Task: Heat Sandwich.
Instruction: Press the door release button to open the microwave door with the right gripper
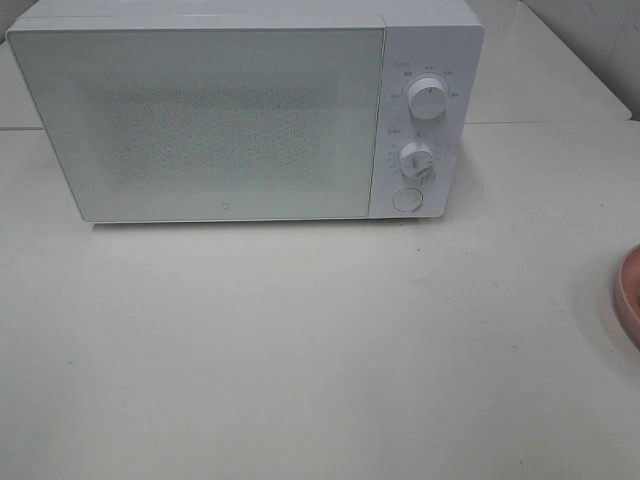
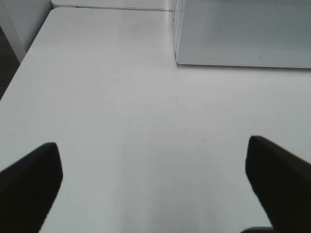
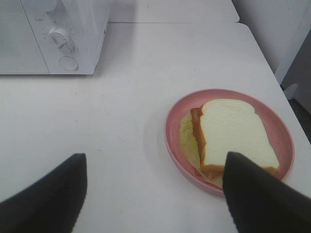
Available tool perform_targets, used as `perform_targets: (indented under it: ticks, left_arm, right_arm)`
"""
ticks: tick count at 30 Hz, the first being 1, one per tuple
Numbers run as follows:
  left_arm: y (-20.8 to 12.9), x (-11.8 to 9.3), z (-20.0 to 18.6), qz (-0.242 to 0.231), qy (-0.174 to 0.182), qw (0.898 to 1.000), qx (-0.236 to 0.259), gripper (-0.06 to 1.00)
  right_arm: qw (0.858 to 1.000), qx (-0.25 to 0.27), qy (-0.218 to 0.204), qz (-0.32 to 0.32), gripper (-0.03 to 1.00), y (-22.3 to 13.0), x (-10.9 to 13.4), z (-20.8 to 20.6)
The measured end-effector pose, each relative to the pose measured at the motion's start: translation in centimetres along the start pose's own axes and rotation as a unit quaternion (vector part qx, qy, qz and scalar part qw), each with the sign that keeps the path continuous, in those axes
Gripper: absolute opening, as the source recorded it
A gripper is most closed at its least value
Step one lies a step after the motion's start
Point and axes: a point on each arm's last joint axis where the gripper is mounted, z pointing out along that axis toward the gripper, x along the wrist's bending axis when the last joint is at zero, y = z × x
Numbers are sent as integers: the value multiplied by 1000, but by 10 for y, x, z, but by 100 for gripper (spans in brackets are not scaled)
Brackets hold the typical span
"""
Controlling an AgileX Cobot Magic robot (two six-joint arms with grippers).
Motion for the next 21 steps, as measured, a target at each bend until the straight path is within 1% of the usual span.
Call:
perform_targets:
  ticks: [21]
  left_arm:
    - [0,0,0,0,0,1000,0,97]
  right_arm:
    - [1000,-3,0,0,75,1,0,0]
